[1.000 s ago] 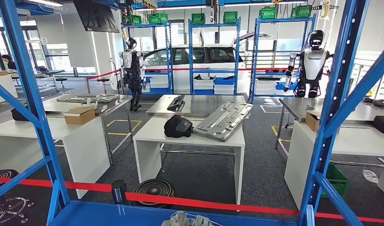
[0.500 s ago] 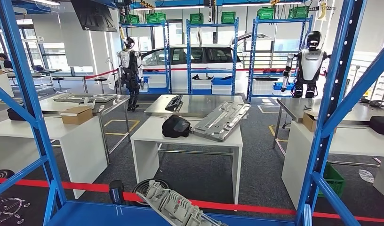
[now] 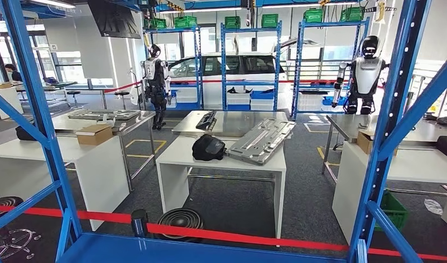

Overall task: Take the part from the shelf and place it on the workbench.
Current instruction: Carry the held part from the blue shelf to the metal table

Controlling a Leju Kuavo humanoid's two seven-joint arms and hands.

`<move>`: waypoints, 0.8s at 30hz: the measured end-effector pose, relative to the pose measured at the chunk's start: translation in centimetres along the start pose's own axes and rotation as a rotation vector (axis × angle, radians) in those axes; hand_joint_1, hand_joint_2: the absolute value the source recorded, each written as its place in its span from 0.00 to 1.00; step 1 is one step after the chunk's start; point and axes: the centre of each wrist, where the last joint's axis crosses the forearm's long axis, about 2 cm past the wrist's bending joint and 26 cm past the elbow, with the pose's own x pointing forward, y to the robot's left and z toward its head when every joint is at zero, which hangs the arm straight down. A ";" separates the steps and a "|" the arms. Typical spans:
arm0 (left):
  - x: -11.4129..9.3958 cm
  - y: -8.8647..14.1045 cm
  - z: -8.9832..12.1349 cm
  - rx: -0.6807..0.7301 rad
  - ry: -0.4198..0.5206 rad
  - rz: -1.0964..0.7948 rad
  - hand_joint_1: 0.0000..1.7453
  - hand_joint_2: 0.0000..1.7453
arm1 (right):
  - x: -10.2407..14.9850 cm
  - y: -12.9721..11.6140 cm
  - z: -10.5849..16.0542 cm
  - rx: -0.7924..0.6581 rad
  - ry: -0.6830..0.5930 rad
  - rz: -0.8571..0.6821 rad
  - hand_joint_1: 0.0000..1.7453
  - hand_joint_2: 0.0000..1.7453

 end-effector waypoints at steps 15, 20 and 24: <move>-0.1 0.5 0.0 -0.010 0.014 -0.025 0.00 1.00 | 0.5 -0.2 0.2 0.144 -0.033 -0.234 1.00 1.00; -0.1 0.5 -0.2 0.000 0.012 -0.019 0.00 1.00 | 0.5 -0.8 0.9 0.177 0.004 -0.227 1.00 1.00; -0.2 0.5 -0.2 -0.003 0.017 -0.015 0.00 1.00 | 0.4 -1.2 1.4 0.191 0.040 -0.219 1.00 1.00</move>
